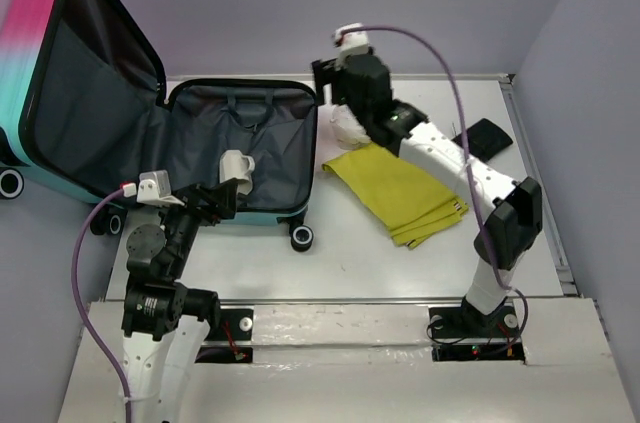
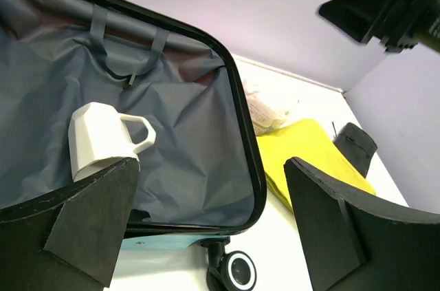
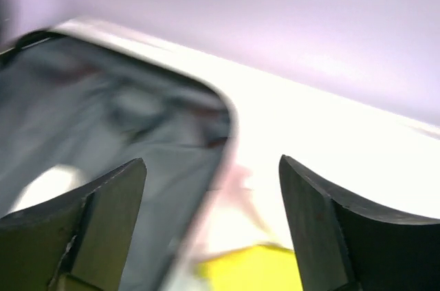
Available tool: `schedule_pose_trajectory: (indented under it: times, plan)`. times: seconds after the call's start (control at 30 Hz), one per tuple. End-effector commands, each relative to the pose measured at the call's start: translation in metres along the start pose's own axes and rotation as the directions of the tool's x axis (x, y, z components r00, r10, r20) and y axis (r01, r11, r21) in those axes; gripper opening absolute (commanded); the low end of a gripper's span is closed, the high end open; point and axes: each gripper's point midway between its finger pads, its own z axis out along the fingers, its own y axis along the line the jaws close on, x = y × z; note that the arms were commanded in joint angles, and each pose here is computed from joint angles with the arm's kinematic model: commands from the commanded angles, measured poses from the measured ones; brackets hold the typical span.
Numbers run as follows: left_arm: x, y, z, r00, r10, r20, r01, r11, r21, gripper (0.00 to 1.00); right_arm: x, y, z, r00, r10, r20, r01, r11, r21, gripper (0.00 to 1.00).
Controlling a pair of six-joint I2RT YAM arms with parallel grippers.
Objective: Pack the luggage
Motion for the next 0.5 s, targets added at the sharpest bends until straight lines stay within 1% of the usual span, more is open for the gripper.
schedule_pose_trajectory:
  times: [0.0,0.07,0.1,0.13,0.17,0.23,0.27,0.3,0.33,0.4,0.47]
  plan:
    - [-0.015,-0.017,0.003,1.000,0.007,0.022,-0.009,0.998,0.065,0.99,0.060,-0.125,0.012,0.964,0.184,-0.194,-0.133,0.960,0.247,0.87]
    - [-0.011,-0.019,0.005,1.000,0.012,0.000,-0.012,0.997,0.081,0.99,0.074,-0.147,0.017,0.952,0.212,-0.222,-0.148,0.950,0.274,0.89]
    - [-0.008,-0.020,0.007,1.000,0.011,-0.018,-0.010,0.996,0.087,0.99,0.086,-0.166,0.023,0.942,0.233,-0.243,-0.154,0.940,0.303,0.90]
    - [-0.006,-0.021,0.008,1.000,0.013,-0.027,-0.010,0.996,0.093,0.99,0.092,-0.171,0.028,0.937,0.242,-0.253,-0.160,0.938,0.306,0.90]
    - [-0.003,-0.020,0.010,0.999,0.014,-0.040,-0.010,0.996,0.093,0.99,0.108,-0.173,0.037,0.926,0.250,-0.284,-0.164,0.942,0.294,0.90]
    - [0.000,-0.021,0.012,0.998,0.014,-0.059,-0.009,0.995,0.099,0.99,0.115,-0.185,0.049,0.916,0.278,-0.290,-0.192,0.937,0.292,0.90]
    - [0.002,-0.021,0.013,0.998,0.016,-0.064,-0.009,0.995,0.100,0.99,0.121,-0.188,0.054,0.911,0.287,-0.296,-0.199,0.935,0.292,0.90]
    - [0.004,-0.022,0.014,0.997,0.015,-0.075,-0.008,0.995,0.104,0.99,0.141,-0.188,0.063,0.896,0.296,-0.330,-0.204,0.936,0.288,0.90]
    - [0.005,-0.022,0.014,0.997,0.017,-0.080,-0.008,0.994,0.105,0.99,0.140,-0.191,0.069,0.895,0.307,-0.325,-0.221,0.935,0.277,0.90]
    - [0.008,-0.021,0.016,0.996,0.017,-0.093,-0.008,0.995,0.104,0.99,0.151,-0.181,0.078,0.882,0.318,-0.348,-0.247,0.940,0.234,0.89]
    - [0.011,-0.020,0.018,0.994,0.016,-0.107,-0.005,0.995,0.101,0.99,0.171,-0.178,0.086,0.866,0.332,-0.375,-0.267,0.939,0.215,0.88]
